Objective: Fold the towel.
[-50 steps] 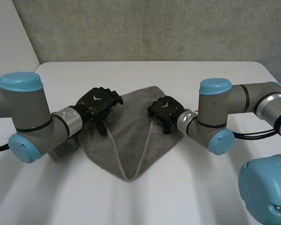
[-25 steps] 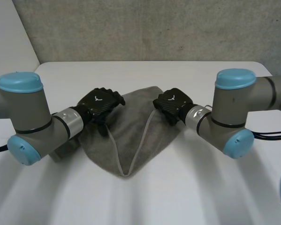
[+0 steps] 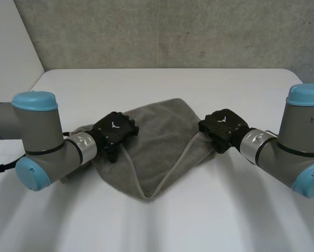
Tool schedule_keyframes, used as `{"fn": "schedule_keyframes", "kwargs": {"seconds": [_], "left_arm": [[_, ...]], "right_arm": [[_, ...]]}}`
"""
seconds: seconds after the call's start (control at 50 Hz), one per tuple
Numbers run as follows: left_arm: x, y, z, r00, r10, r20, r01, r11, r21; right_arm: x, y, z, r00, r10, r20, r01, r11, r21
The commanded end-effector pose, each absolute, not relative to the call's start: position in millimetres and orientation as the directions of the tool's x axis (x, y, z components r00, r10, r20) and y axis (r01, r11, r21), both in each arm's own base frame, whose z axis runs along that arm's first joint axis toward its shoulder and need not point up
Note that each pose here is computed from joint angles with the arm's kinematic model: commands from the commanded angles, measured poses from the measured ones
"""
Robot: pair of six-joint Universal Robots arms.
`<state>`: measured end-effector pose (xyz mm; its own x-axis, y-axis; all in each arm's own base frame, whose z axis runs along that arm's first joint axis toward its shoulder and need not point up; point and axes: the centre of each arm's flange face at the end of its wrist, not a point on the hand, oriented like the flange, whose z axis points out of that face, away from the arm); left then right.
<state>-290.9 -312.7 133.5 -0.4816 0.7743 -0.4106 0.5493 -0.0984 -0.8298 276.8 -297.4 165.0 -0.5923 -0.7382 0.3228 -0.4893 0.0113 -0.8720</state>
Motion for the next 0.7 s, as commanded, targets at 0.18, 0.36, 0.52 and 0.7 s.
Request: {"fn": "schedule_keyframes", "kwargs": {"seconds": [0.18,0.36,0.52,0.7], "left_arm": [[-268,-345,130,-0.555,0.707,-0.438,0.598,-0.028,-0.801],[-264,-341,125,-0.512,0.738,-0.439,0.652,0.001,-0.758],[-251,-347,130,-0.52,0.699,-0.491,0.692,0.007,-0.722],[-246,-333,169,-0.545,0.655,-0.523,0.679,-0.021,-0.734]], "right_arm": [[269,-285,161,-0.575,-0.765,0.289,-0.482,0.032,-0.876],[264,-288,161,-0.586,-0.756,0.29,-0.48,0.036,-0.877],[260,-287,158,-0.595,-0.753,0.281,-0.482,0.055,-0.875],[247,-284,171,-0.62,-0.73,0.288,-0.473,0.055,-0.879]]}}
